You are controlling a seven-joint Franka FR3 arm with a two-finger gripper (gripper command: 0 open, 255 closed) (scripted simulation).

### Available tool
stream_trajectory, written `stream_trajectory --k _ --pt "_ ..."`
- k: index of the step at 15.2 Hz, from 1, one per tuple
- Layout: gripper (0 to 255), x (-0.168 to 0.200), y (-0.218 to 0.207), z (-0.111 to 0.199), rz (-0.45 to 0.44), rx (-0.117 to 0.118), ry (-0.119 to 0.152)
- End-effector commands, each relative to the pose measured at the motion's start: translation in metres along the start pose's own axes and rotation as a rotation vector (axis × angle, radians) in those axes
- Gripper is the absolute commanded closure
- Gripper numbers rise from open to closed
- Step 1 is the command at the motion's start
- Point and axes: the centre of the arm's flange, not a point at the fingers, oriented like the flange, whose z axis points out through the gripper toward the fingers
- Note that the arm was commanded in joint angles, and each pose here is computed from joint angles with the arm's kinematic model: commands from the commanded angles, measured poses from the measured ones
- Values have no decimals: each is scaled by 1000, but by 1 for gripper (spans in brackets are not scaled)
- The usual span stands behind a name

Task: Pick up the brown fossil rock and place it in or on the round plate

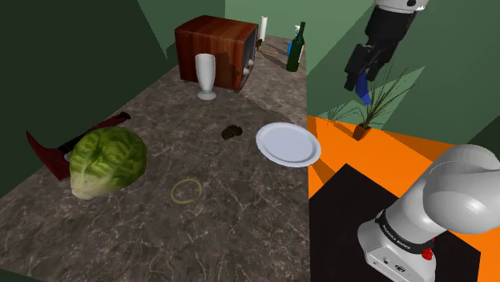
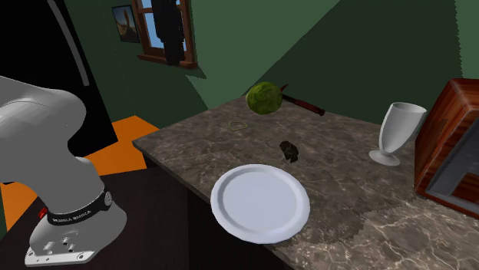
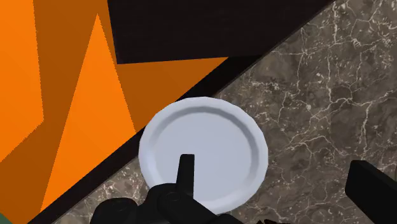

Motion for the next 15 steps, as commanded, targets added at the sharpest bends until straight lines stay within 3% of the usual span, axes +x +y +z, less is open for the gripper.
stream_trajectory --k 1,15 --pt "0 0 0 0 0 0 0" --pt "0 83 -90 121 493 106 22"
